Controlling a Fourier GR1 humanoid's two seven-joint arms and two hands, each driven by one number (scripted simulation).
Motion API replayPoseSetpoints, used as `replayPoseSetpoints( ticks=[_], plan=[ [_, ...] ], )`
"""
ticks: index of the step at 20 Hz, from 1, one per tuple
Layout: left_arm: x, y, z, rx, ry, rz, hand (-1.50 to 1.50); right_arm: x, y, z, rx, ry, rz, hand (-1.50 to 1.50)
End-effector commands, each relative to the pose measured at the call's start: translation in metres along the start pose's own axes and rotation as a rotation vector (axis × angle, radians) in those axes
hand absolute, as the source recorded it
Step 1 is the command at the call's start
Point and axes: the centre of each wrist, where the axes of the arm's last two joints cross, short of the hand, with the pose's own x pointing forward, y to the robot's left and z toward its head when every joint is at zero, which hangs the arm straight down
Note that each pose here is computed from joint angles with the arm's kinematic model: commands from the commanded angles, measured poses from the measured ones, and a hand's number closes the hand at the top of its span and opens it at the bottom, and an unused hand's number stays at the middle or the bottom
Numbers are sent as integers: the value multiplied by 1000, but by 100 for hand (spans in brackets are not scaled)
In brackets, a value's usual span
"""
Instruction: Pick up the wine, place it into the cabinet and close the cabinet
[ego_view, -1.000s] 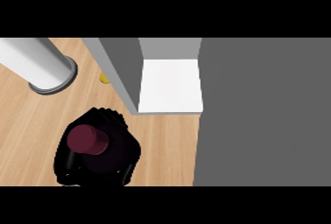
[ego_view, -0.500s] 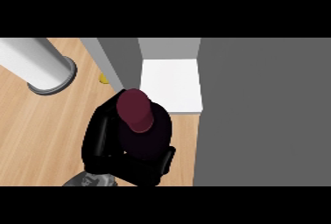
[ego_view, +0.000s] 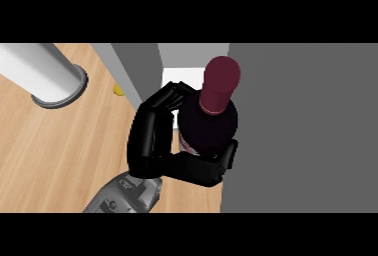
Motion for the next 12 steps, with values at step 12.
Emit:
replayPoseSetpoints(
  ticks=[12],
  plan=[
    [-32,-8,-10,42,-6,-46,150,35,2,20,57,-34,-21,-150]
  ],
)
